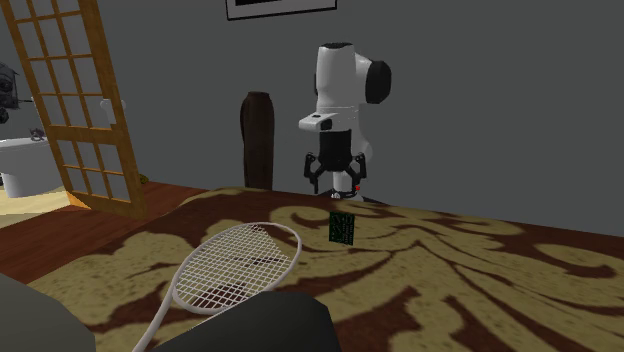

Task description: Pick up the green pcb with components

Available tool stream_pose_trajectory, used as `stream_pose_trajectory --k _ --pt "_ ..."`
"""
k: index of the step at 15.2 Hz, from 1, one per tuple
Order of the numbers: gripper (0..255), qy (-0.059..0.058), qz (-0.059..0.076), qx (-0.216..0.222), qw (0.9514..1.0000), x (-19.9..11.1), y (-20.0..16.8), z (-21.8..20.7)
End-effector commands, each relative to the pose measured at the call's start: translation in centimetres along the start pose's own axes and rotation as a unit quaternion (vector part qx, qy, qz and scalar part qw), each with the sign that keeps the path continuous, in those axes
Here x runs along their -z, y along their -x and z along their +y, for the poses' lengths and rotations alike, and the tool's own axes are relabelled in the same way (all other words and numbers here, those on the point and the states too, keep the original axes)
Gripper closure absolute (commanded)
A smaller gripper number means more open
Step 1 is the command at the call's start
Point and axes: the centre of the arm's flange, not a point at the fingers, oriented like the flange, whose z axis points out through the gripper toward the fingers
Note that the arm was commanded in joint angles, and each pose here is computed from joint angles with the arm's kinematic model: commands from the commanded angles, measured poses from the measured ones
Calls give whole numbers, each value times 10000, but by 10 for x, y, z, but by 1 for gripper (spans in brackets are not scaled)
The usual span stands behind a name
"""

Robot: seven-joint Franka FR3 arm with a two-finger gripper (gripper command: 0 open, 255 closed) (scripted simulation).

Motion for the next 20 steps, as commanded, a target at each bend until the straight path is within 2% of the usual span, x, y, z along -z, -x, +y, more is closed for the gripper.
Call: stream_pose_trajectory --k 1,9,11,12,20 --pt "0 -17 23 169 9999 -5 -22 -15" --pt "0 -20 27 202 9998 -45 -26 -18" --pt "0 -20 27 202 9998 -45 -26 -18" --pt "255 -20 27 202 9998 -46 -27 -18" --pt "255 -20 27 202 9998 -46 -27 -18"
